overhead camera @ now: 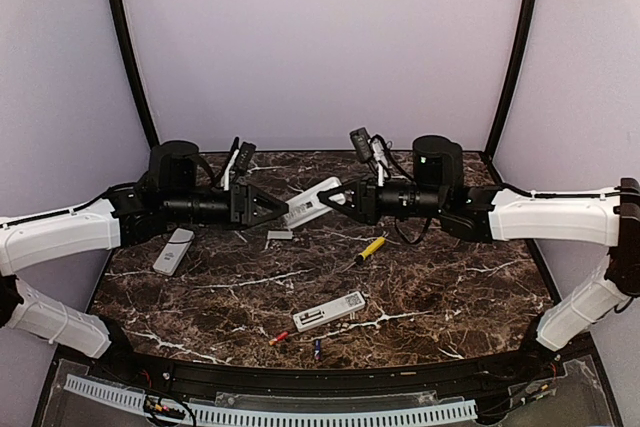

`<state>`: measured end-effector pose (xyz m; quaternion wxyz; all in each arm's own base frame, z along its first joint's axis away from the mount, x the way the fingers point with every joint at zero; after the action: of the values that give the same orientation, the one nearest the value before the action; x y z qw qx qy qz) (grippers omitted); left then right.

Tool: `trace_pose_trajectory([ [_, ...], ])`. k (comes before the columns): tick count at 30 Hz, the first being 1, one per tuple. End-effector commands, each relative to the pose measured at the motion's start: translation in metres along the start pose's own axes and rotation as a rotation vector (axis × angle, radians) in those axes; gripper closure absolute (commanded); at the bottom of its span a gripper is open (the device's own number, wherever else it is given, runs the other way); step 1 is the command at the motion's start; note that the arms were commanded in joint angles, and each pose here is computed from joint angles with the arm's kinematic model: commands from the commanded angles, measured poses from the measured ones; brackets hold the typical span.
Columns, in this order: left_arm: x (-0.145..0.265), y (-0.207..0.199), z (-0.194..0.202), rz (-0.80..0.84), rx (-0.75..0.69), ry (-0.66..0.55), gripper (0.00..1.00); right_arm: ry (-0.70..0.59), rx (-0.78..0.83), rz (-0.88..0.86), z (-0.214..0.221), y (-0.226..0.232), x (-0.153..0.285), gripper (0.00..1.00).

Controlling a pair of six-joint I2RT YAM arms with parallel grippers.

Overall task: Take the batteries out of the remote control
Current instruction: Remove the battery cover from the remote control.

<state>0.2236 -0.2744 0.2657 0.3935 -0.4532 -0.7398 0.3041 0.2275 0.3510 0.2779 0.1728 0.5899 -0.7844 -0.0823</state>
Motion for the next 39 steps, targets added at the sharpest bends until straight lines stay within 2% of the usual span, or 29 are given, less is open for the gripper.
trace_pose_trajectory([
  [1, 0.003, -0.006, -0.003, 0.028, 0.009, -0.026, 0.63, -0.034, 0.002, 0.004, -0.003, 0.002, 0.0, 1.0],
  [7, 0.0, 0.0, 0.0, 0.013, 0.054, -0.021, 0.53, -0.058, 0.008, -0.035, -0.005, 0.007, 0.003, 1.0],
  [14, -0.004, -0.001, 0.003, 0.046, 0.092, 0.016, 0.47, -0.073, 0.01, -0.045, -0.007, 0.009, 0.005, 1.0],
  [39, -0.014, 0.01, 0.006, 0.018, 0.125, 0.044, 0.46, -0.083, 0.026, -0.098, -0.007, 0.015, 0.003, 1.0],
])
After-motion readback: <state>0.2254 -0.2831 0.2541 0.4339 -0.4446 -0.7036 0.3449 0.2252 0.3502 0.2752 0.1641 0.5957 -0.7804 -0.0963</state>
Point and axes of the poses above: each gripper's point midway between its finger pads, its own x axis back along the fingers, its own y axis along the line the jaws close on, z = x × y, the point moved 5 cm from there along x, back along the fingers, and after that the axes turned 7 degrees about x, right-handed, at the moved point
